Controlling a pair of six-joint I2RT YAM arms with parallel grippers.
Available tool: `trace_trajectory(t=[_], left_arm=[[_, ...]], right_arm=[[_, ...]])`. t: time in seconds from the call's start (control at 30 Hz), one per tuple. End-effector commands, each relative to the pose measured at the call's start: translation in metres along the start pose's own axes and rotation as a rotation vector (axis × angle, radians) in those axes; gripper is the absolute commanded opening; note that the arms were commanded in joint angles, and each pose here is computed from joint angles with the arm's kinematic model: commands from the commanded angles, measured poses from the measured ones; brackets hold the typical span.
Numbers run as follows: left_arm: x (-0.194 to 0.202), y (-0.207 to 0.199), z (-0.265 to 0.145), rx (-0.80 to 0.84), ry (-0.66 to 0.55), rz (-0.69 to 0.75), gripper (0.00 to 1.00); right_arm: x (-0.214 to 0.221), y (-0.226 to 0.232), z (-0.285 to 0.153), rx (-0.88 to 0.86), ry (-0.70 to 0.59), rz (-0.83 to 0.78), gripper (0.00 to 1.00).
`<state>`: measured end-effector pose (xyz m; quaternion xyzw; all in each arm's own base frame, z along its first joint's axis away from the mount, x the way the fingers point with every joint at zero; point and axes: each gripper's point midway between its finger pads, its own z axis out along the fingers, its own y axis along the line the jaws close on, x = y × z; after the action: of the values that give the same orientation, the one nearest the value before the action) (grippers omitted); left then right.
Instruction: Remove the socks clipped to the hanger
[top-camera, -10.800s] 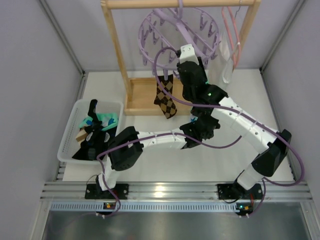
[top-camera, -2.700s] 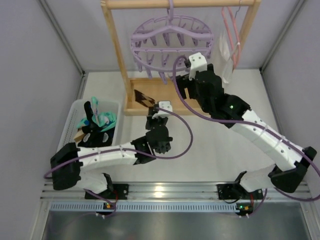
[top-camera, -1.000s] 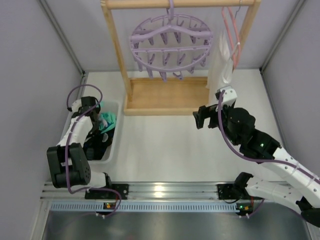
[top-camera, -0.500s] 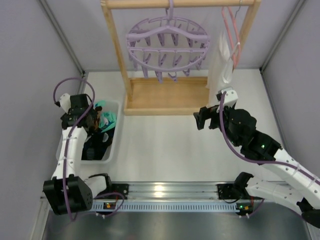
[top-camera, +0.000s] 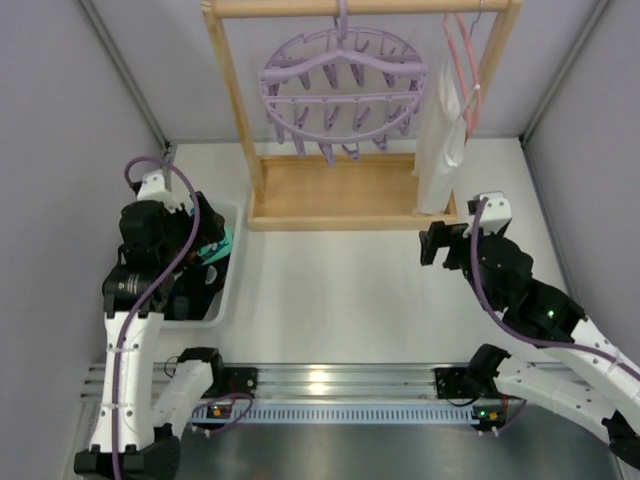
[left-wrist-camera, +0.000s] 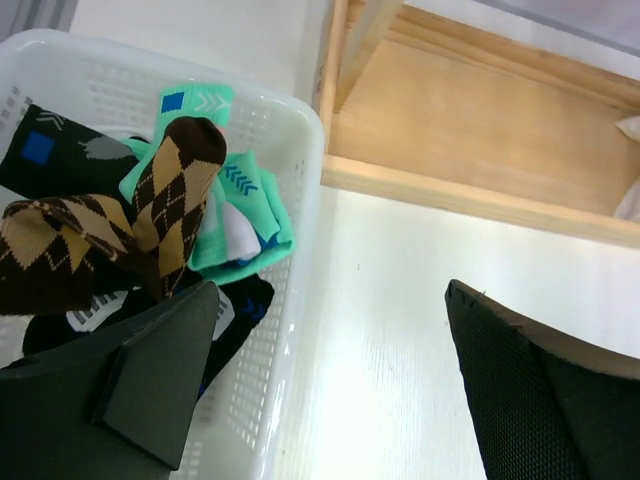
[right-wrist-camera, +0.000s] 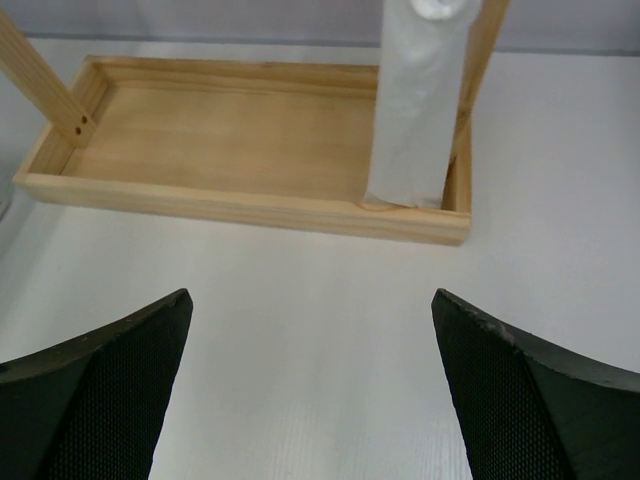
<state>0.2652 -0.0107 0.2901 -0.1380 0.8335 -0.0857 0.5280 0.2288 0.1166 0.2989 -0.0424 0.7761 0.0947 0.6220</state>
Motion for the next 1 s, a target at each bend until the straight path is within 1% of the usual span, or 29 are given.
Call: trace_trajectory(t=[0.0, 0.03, 0.1, 0.13, 0.17, 0.23, 0.27, 0.37, 0.47, 0.6, 0.97], left_arm=[[0.005, -0.006, -0.038, 0.058, -0.036, 0.077, 0.98], [0.005, -0.010, -0.055, 0.087, -0.088, 0.110, 0.98], [0.004, 0.005, -0.066, 0.014, -0.149, 0.144, 0.98], [0.007, 0.000, -0.074, 0.050, -0.169, 0.168, 0.98], [0.006, 0.000, -0.087, 0.075, -0.214, 0.172, 0.98], [0.014, -0.002, -0.094, 0.111, -0.223, 0.204, 0.98], [0.013, -0.001, -0.102, 0.119, -0.251, 0.200, 0.98], [0.014, -0.002, -0.108, 0.144, -0.276, 0.207, 0.98], [0.012, 0.000, -0.109, 0.135, -0.287, 0.209, 0.98], [0.018, -0.004, -0.105, 0.159, -0.269, 0.205, 0.98], [0.017, -0.002, -0.102, 0.139, -0.265, 0.190, 0.98]], right_arm=[[0.009, -0.038, -0.018, 0.119, -0.016, -0.008, 0.99], [0.005, -0.043, -0.026, 0.112, -0.042, 0.004, 0.99], [0.008, -0.050, -0.034, 0.103, -0.040, -0.025, 0.99], [0.008, -0.052, -0.039, 0.096, -0.040, -0.029, 0.99], [0.003, -0.056, -0.047, 0.091, -0.054, -0.017, 1.00], [0.007, -0.064, -0.056, 0.100, -0.029, -0.033, 0.99], [0.005, -0.067, -0.060, 0.099, -0.033, -0.029, 1.00], [0.005, -0.075, -0.067, 0.119, -0.033, -0.039, 0.99], [-0.001, -0.077, -0.071, 0.108, -0.057, -0.051, 0.99], [-0.008, -0.081, -0.074, 0.119, -0.074, -0.061, 0.99], [-0.008, -0.080, -0.067, 0.147, -0.051, -0.086, 0.99]])
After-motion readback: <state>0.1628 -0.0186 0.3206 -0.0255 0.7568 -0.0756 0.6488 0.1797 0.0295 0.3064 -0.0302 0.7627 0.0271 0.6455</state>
